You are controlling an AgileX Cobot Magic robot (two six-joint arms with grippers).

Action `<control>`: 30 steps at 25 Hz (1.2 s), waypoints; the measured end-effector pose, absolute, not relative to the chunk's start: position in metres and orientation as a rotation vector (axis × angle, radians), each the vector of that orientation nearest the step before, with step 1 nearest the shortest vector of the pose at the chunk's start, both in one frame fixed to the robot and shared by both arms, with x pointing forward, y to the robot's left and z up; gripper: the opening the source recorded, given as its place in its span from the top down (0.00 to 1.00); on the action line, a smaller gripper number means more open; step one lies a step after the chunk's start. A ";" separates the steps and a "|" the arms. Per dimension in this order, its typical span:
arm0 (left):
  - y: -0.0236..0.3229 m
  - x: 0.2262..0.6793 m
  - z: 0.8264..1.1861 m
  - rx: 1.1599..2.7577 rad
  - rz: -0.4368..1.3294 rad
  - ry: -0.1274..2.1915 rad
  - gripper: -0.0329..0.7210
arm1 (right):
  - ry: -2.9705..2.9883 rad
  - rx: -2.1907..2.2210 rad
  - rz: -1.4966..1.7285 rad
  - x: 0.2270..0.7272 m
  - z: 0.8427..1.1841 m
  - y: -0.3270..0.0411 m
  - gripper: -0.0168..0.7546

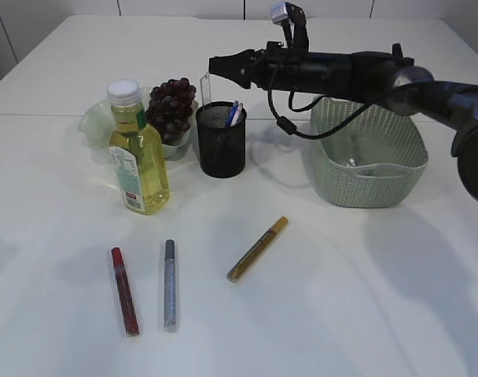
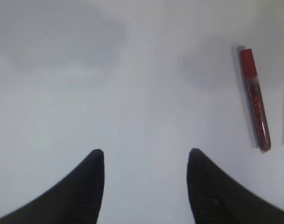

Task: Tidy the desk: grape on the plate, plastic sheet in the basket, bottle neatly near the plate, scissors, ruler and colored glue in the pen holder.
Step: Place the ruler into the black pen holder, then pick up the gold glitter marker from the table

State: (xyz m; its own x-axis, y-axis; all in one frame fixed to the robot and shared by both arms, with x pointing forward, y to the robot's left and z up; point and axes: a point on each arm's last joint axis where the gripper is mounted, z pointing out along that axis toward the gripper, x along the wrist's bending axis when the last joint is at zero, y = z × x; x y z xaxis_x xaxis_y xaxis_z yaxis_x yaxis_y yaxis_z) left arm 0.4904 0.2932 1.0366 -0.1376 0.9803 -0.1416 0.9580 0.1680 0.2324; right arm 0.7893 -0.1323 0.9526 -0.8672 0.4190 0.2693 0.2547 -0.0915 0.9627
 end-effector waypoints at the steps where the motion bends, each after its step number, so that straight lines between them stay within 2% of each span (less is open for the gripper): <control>1: 0.293 0.490 1.037 1.869 0.124 2.187 0.41 | 2.057 0.800 2.073 0.789 0.959 -0.133 0.49; 4: 0.294 0.490 1.037 1.873 0.128 2.187 0.41 | 2.189 0.854 1.884 0.783 0.988 -0.136 0.49; 12: 0.296 0.490 1.036 1.898 0.158 2.188 0.41 | 2.332 1.197 1.488 0.733 1.105 -0.159 0.49; 17: 0.296 0.491 1.037 1.892 0.171 2.181 0.41 | 2.362 1.455 1.296 0.694 1.151 -0.174 0.49; 24: 0.296 0.494 1.038 1.872 0.205 2.161 0.41 | 2.245 1.692 1.138 0.674 1.167 -0.178 0.49; 30: 0.296 0.495 1.038 1.867 0.205 2.159 0.41 | 2.304 1.714 0.916 0.645 1.154 -0.145 0.49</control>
State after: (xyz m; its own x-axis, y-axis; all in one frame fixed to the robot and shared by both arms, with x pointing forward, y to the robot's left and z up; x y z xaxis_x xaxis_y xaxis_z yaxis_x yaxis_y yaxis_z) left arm 0.4948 0.2959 1.0377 -0.1265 0.9850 -0.1170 0.9455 0.1554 0.2862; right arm 0.6448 -0.1452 1.1536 -0.3478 0.9046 0.2466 0.8270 0.1721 0.5353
